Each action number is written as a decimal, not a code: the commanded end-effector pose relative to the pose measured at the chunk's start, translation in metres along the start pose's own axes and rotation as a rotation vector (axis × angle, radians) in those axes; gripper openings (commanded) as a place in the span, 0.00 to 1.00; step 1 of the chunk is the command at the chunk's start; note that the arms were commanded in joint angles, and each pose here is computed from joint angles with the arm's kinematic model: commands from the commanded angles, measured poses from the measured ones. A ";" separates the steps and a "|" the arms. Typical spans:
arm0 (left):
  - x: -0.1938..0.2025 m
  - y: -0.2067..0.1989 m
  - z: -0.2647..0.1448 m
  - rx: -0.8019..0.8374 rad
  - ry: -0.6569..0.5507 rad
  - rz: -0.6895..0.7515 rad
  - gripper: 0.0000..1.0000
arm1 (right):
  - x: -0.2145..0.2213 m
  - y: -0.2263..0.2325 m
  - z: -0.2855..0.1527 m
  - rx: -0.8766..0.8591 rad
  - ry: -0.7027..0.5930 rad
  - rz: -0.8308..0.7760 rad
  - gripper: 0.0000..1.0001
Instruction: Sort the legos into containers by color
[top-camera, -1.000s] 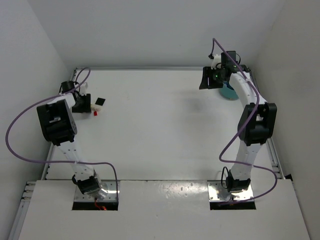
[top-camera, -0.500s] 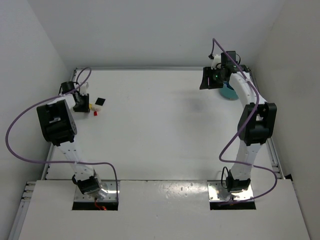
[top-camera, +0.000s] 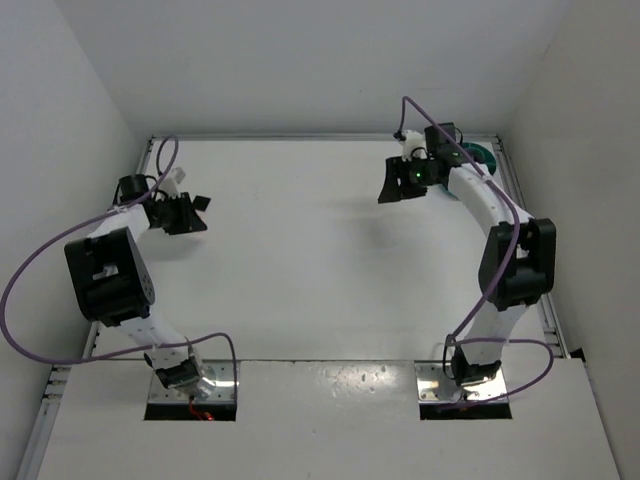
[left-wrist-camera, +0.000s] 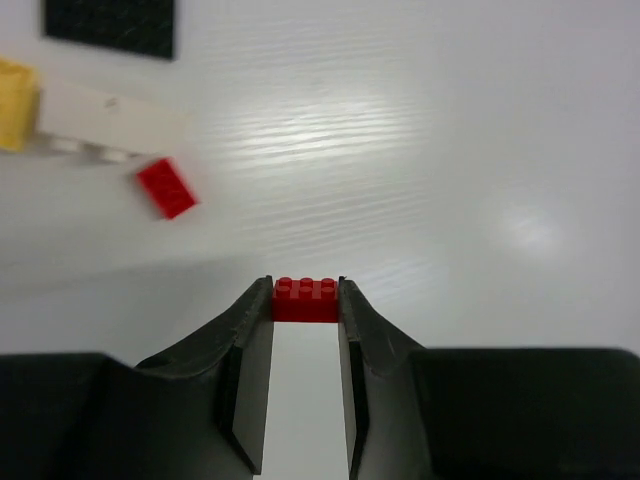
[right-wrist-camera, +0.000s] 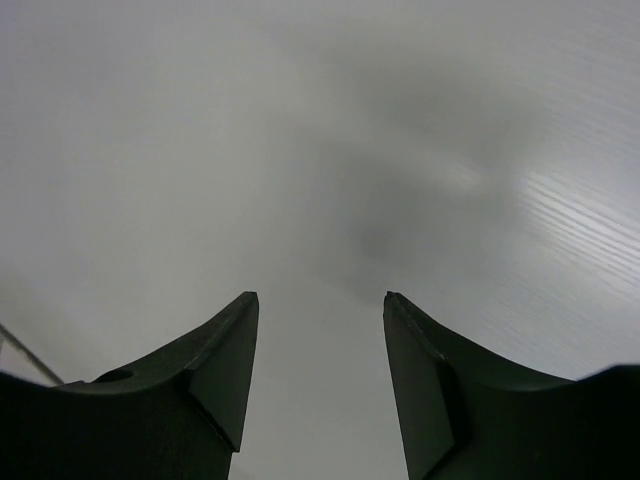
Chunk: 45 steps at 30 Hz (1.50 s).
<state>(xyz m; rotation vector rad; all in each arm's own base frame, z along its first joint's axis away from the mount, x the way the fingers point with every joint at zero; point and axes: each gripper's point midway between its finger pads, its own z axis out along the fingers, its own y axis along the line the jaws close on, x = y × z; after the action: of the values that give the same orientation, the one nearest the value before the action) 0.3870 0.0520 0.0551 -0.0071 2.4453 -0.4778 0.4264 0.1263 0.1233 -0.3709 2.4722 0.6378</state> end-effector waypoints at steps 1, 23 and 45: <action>-0.027 -0.081 -0.027 0.313 -0.102 -0.034 0.15 | -0.037 0.057 -0.030 -0.128 -0.156 -0.234 0.54; -0.012 -0.220 -0.098 0.995 0.110 -0.271 0.08 | -0.020 0.265 0.031 -0.479 -0.187 -0.550 0.54; -0.009 -0.197 -0.107 1.102 0.195 -0.521 0.12 | -0.012 0.352 0.086 -0.515 -0.196 -0.745 0.45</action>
<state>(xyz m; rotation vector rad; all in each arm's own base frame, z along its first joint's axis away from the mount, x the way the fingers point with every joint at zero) 0.3222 -0.0938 0.1851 -0.1851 2.1076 -1.8739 0.3296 0.4563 0.1755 -1.2759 1.8459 0.9172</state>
